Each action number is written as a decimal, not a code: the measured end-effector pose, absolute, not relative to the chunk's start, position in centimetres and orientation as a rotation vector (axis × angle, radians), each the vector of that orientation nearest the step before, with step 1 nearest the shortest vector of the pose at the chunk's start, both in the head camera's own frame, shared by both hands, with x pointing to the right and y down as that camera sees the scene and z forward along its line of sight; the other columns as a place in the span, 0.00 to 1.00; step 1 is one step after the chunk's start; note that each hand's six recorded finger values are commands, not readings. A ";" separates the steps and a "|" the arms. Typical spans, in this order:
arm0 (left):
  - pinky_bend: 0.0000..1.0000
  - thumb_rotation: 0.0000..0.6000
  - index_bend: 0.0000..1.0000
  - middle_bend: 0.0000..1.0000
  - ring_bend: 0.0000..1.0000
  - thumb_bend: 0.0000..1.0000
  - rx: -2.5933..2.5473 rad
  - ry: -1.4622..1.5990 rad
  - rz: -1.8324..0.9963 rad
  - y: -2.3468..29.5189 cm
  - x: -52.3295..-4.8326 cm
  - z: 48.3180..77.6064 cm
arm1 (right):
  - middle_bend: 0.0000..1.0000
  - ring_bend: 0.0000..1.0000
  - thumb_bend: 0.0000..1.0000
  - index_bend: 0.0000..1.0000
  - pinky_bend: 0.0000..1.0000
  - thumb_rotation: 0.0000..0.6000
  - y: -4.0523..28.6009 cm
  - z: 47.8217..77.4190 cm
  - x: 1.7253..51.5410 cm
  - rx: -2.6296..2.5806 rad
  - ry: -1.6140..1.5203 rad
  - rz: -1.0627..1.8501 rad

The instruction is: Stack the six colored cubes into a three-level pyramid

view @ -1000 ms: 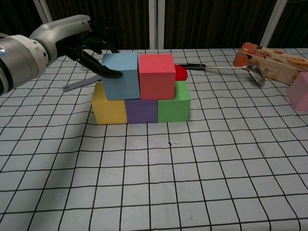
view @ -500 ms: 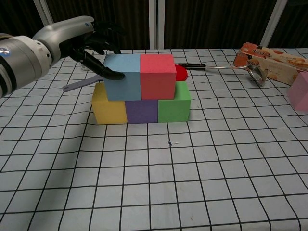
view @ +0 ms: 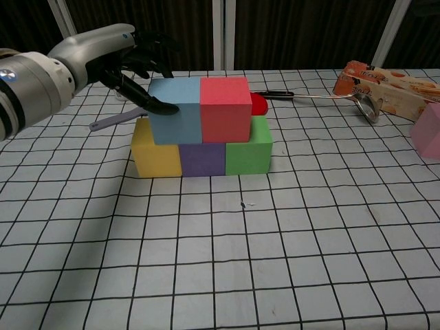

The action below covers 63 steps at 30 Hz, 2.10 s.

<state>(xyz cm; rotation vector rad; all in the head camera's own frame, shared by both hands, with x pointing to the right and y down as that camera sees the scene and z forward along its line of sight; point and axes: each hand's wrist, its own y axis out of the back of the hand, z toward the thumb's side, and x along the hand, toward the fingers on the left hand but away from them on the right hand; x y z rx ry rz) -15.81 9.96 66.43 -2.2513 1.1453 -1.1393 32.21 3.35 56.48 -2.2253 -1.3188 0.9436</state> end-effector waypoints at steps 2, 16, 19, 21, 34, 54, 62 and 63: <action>0.18 1.00 0.16 0.52 0.18 0.25 -2.252 1.144 -1.139 10.0 -15.8 66.5 | 0.07 0.00 0.00 0.00 0.00 1.00 3.4 56.5 32.2 -2.226 -1.318 0.946; 0.18 1.00 0.10 0.32 0.18 0.20 -2.279 1.113 -1.124 10.5 -15.7 66.8 | 0.07 0.00 0.00 0.00 0.00 1.00 3.6 56.8 32.5 -2.226 -1.320 0.963; 0.18 1.00 0.09 0.24 0.18 0.19 -2.286 1.112 -1.115 10.6 -15.7 66.8 | 0.07 0.00 0.00 0.00 0.00 1.00 3.7 56.9 32.6 -2.225 -1.320 0.969; 0.18 1.00 0.09 0.21 0.18 0.18 -2.290 1.109 -1.111 10.6 -15.7 66.7 | 0.07 0.00 0.00 0.00 0.00 1.00 3.7 57.0 32.6 -2.225 -1.320 0.971; 0.17 1.00 0.07 0.13 0.11 0.16 -2.299 1.113 -1.084 11.0 -16.0 65.9 | 0.07 0.00 0.02 0.00 0.00 1.00 3.8 57.4 32.3 -2.226 -1.298 0.993; 0.17 1.00 0.07 0.13 0.10 0.16 -1.971 1.357 -1.211 10.2 -29.7 65.1 | 0.01 0.00 0.05 0.00 0.00 1.00 3.9 62.9 25.1 -2.308 -1.075 1.141; 0.17 1.00 0.07 0.13 0.09 0.16 -1.950 1.358 -1.215 10.1 -31.0 65.1 | 0.00 0.00 0.06 0.00 0.00 1.00 4.2 65.5 22.2 -2.312 -1.001 1.208; 0.17 1.00 0.07 0.13 0.09 0.16 -1.936 1.363 -1.222 10.1 -31.5 65.1 | 0.00 0.00 0.07 0.00 0.00 1.00 4.3 65.7 21.8 -2.315 -0.996 1.210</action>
